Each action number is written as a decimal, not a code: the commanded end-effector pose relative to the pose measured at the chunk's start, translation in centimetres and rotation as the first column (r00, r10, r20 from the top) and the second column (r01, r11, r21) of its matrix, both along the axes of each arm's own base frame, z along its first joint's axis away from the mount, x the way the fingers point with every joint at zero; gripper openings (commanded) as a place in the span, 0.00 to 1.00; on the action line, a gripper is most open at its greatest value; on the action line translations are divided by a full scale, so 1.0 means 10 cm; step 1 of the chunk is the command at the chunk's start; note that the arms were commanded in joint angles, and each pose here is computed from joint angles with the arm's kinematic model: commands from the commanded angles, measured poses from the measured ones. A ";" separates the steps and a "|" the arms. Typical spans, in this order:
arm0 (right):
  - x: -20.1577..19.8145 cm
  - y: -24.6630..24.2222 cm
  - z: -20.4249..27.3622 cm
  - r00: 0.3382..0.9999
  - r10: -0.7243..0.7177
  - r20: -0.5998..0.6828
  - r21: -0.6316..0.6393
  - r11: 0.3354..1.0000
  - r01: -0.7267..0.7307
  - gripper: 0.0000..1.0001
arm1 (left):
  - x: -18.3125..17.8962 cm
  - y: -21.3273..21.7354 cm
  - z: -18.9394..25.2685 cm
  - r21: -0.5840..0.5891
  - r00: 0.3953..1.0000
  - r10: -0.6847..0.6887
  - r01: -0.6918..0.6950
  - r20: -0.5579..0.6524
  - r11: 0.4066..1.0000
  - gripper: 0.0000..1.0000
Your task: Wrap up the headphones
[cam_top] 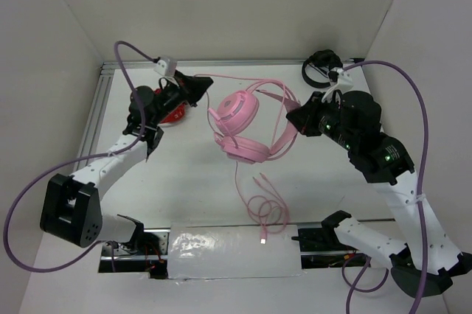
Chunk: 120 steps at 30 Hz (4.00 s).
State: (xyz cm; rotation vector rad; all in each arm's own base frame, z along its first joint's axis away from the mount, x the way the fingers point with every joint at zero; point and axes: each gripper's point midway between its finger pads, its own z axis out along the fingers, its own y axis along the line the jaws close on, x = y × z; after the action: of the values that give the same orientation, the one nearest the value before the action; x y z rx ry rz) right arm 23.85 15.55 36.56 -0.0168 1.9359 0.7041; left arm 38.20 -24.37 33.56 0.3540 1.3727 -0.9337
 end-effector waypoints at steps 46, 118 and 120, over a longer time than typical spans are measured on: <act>1.10 -0.45 0.63 0.803 -0.593 -0.061 0.530 0.662 0.530 0.00 | -1.73 -1.20 -1.22 0.090 0.849 -0.384 0.442 -0.362 0.892 0.04; 0.15 0.35 2.37 0.900 -0.306 0.312 0.421 0.893 0.158 0.00 | -1.12 -1.02 -1.37 0.144 0.971 0.040 -0.006 -0.235 0.989 0.99; 0.12 0.33 2.41 0.898 -0.305 0.316 0.428 0.891 0.152 0.00 | -1.12 -1.08 -1.36 0.145 0.976 0.017 0.015 -0.217 0.989 0.99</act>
State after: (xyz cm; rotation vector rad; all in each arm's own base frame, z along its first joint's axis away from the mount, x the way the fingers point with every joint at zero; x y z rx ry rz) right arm 26.98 19.96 55.47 0.2634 1.5123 0.7043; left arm 24.29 -33.87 15.07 0.4313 1.8289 -0.8961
